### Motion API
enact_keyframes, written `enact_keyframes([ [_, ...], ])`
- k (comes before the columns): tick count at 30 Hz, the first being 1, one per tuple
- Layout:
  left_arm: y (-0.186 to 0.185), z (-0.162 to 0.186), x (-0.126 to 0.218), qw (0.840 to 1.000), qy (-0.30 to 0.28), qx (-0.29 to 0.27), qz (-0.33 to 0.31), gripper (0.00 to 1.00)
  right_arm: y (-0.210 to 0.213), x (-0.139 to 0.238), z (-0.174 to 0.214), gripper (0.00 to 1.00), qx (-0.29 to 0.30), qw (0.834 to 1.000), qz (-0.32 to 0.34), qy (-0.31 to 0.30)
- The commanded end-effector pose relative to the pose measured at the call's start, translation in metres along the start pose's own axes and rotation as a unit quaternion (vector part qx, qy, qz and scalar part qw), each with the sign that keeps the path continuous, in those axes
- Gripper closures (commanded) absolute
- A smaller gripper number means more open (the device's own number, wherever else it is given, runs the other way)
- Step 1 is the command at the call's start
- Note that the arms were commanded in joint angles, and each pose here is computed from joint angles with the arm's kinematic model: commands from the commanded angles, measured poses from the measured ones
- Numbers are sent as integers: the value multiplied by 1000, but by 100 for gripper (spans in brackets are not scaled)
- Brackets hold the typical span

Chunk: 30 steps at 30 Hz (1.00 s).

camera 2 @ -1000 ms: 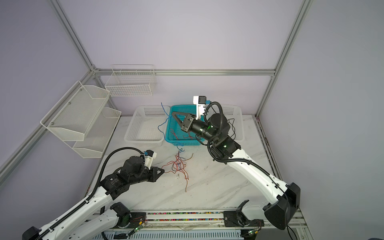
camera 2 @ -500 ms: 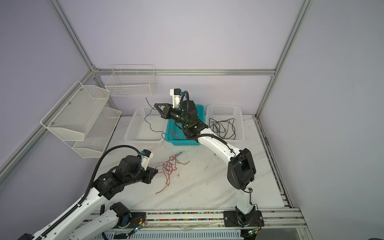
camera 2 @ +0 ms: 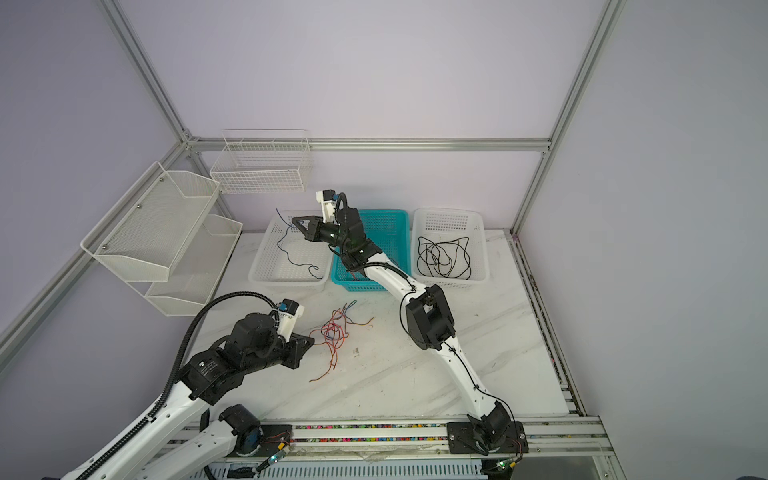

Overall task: Untangle the cables
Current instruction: 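Lower the blue wire into the white basket farthest from the right arm and open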

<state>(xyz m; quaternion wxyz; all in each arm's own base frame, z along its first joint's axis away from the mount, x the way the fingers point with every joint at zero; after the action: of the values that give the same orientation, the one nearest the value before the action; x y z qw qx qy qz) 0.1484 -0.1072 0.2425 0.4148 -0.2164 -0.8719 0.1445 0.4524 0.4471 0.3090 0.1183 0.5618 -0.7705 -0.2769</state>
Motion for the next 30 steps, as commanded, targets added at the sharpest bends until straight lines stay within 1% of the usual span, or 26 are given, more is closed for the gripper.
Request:
enact_keyframes([
  [1, -10, -16, 13, 999, -41, -17, 19, 100, 5, -3, -12, 100, 28, 999, -13, -25],
  [7, -9, -15, 15, 999, -44, -16, 19, 100, -20, -11, 4, 100, 34, 999, 17, -32],
  [13, -9, -15, 15, 999, -46, -17, 19, 100, -30, -10, 19, 100, 26, 999, 33, -9],
  [17, -10, -16, 14, 999, -43, -16, 19, 100, -18, -6, 8, 75, 39, 999, 33, -2],
  [21, -9, -16, 14, 999, -43, -16, 17, 100, 9, 5, -16, 58, 69, 997, 30, -6],
  [25, -10, -16, 14, 999, -41, -16, 17, 100, 44, 34, -41, 46, 105, 993, 45, -16],
  [28, -12, -17, 17, 999, -42, -15, 27, 100, 70, 71, -50, 37, 117, 990, 64, -40],
  [30, -16, -17, 19, 998, -39, -16, 52, 100, 83, 99, -51, 33, 120, 988, 82, -52],
])
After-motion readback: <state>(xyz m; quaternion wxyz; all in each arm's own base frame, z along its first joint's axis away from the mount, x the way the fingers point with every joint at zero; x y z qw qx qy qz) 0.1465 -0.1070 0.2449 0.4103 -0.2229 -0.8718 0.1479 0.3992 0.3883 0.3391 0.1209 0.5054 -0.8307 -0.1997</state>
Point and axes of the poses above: each gripper's point midway between its finger pads, its own x axis back along the fingers, its own y axis along the line the jaws close on, z = x × y, the point moved 9 cm from there along x, back along the fingers, and after that the axes turned 9 degrees about x, right-handed, at the moved point
